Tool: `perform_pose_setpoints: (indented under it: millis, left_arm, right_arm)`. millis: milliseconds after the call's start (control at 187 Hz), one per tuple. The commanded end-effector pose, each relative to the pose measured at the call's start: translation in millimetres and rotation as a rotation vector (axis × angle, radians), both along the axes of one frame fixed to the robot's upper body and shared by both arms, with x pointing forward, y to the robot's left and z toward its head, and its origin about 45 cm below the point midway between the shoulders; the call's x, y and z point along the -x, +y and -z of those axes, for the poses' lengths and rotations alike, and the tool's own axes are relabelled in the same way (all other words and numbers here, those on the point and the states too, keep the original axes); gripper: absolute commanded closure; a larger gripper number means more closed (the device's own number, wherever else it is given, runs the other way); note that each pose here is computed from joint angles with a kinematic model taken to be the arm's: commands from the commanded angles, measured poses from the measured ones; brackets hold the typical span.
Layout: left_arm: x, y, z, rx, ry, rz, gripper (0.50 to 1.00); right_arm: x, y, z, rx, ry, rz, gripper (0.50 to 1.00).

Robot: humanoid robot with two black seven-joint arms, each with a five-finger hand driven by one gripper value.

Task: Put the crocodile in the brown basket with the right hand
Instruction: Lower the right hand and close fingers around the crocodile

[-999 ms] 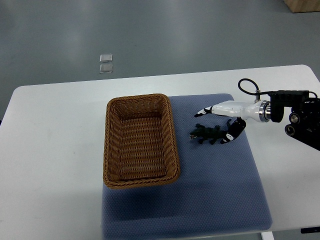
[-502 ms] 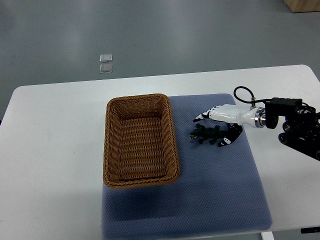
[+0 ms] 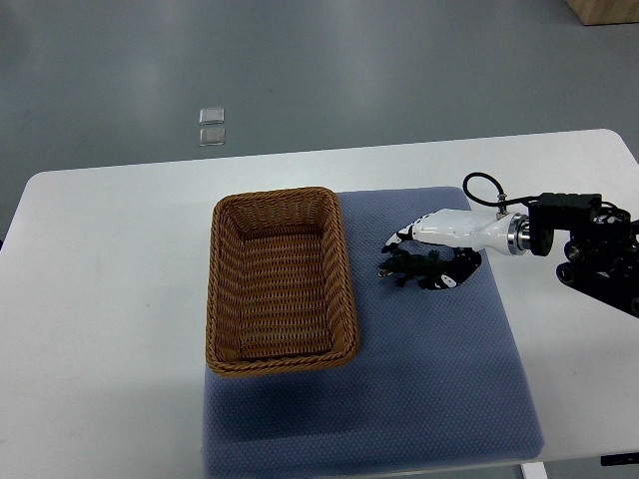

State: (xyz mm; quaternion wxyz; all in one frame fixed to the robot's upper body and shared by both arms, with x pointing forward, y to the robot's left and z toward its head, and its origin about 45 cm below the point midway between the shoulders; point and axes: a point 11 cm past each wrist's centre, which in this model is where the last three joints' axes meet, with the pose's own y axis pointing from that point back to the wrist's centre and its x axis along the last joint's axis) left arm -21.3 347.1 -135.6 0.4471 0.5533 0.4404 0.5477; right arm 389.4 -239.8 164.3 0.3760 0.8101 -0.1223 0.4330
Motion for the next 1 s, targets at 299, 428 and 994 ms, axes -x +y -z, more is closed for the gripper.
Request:
perform_pose_setpoints:
  millis: [299, 428, 994]
  left_arm:
    - [0.0, 0, 0, 0.0, 0.0, 0.0, 0.5]
    - [0.1, 0, 0, 0.0, 0.0, 0.002, 0.5]
    - [0.0, 0, 0, 0.0, 0.0, 0.0, 0.5]
  right_arm:
    - [-1.1, -9, 5, 0.026, 0.004, 0.015, 0.673]
    - [-2.9, -13, 7, 0.037, 0.004, 0.024, 0.679]
    - [-4.4, -12, 5, 0.037, -0.02, 0.023, 0.816]
